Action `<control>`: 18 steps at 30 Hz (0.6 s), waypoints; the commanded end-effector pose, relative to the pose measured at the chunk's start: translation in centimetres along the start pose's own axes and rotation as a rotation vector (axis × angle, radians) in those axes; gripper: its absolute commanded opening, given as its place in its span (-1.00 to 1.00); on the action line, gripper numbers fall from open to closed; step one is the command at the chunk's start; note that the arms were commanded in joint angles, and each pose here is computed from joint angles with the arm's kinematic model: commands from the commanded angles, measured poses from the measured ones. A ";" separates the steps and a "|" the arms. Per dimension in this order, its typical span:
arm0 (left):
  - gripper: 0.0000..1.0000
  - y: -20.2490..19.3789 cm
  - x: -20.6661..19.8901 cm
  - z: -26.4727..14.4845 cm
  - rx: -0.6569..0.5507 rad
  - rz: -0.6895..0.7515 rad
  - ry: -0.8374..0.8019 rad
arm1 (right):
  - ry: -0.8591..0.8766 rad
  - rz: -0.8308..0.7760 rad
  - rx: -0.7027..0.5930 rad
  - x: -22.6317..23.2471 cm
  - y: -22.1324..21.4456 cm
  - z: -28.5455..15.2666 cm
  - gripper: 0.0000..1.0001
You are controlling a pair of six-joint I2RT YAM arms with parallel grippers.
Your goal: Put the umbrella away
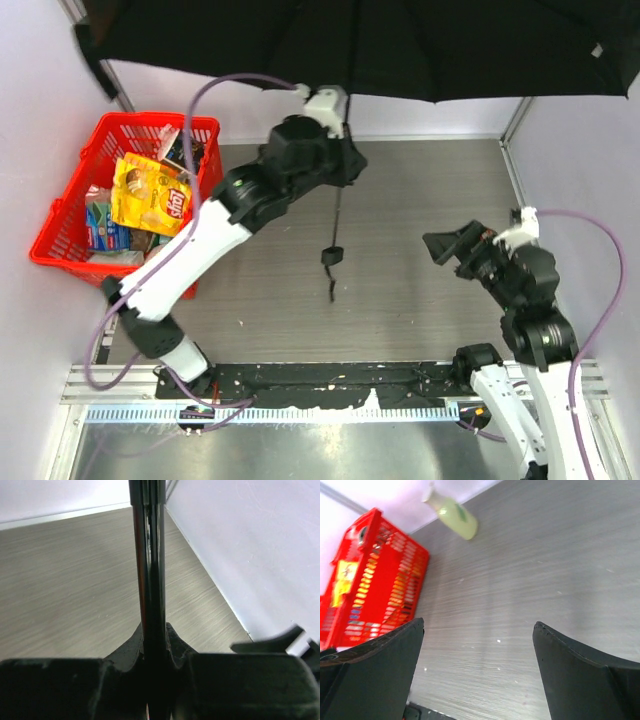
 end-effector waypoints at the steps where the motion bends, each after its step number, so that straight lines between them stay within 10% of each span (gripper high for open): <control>1: -1.00 0.4 1.9 -5.8 -0.014 -0.039 0.102 | 0.294 -0.073 0.092 7.4 2.4 2.7 0.84; 11: -1.00 -2.0 4.4 -9.6 0.012 0.031 0.213 | 0.657 0.033 0.215 23.4 3.3 5.3 0.72; 18: -1.00 -3.8 5.5 -10.5 0.003 0.063 0.313 | 0.554 0.127 0.065 28.3 3.8 9.5 0.64</control>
Point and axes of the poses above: each gripper's point midway between its finger pads, its own z axis out along the fingers, its own x axis along the line the jaws close on, y = z × x, the point moved 3 cm from there along -z, back along the fingers, and after that the axes turned 9 degrees about z, right-handed, at the moved point
